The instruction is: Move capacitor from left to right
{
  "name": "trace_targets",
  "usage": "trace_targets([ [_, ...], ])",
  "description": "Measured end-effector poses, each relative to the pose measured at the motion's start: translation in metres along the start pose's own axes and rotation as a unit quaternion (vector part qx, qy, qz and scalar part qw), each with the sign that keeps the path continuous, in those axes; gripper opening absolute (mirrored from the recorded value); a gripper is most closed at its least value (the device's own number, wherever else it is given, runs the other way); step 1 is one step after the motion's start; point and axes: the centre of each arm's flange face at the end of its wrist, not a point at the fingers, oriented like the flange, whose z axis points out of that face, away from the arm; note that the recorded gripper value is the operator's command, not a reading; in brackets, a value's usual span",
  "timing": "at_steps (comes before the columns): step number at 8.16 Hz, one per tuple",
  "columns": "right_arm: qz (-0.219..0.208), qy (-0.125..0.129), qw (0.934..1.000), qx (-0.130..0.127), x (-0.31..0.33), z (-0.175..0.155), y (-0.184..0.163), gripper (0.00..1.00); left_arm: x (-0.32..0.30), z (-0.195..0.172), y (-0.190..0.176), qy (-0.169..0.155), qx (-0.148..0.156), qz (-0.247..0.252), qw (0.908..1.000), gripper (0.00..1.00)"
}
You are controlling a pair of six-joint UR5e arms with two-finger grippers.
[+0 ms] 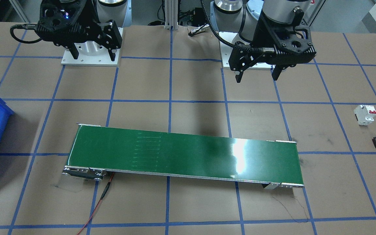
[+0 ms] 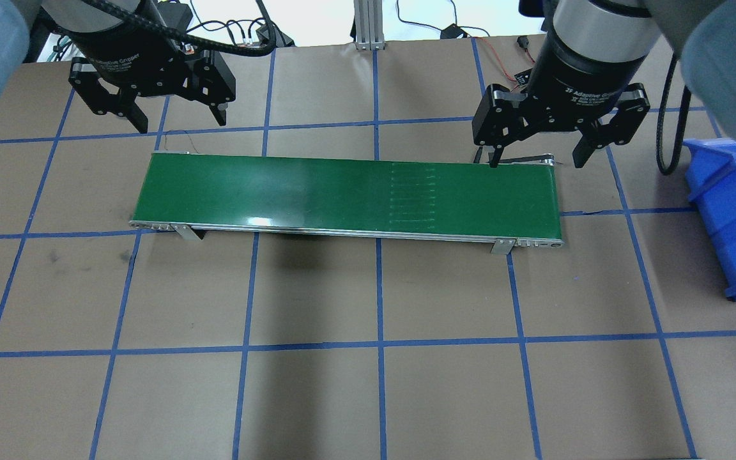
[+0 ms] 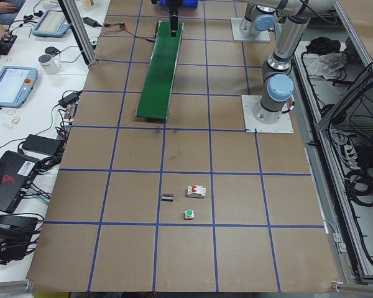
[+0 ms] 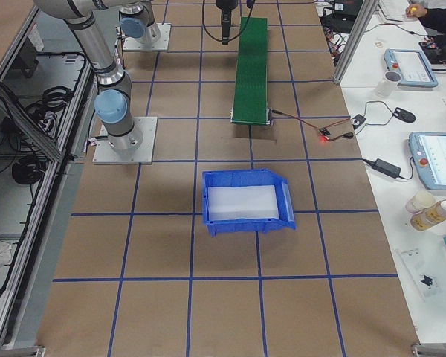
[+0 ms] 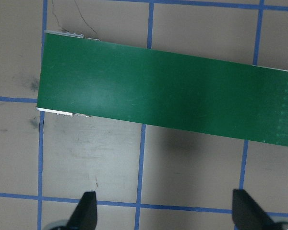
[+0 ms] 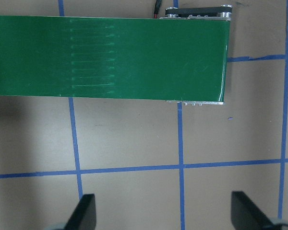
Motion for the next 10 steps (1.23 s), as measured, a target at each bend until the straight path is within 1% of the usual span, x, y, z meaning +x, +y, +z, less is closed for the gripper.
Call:
trace_targets([
  [2,0.0,0.0,1.0,0.0,0.0,0.0,0.0,1.0,-0.001,0.0,0.0,0.001,0.0,0.003,1.0,1.0],
  [4,0.0,-0.002,1.0,0.0,0.0,0.0,0.0,1.0,-0.017,0.002,-0.006,-0.002,-0.001,-0.007,1.0,1.0],
  [5,0.001,-0.004,1.0,-0.001,-0.001,0.0,0.0,1.0,-0.041,0.004,-0.014,-0.003,-0.003,-0.013,0.9999,1.0],
  [7,0.001,-0.005,1.0,-0.001,-0.001,0.0,0.0,1.0,-0.11,0.01,-0.033,-0.008,-0.008,-0.018,0.9998,1.0],
  [9,0.001,-0.003,1.0,-0.001,-0.001,0.0,0.0,1.0,-0.192,0.028,-0.052,-0.011,-0.024,-0.012,0.9996,1.0],
  [10,0.001,-0.003,1.0,-0.001,-0.001,0.0,0.0,1.0,-0.233,0.04,-0.061,-0.012,-0.027,0.002,0.9996,1.0],
])
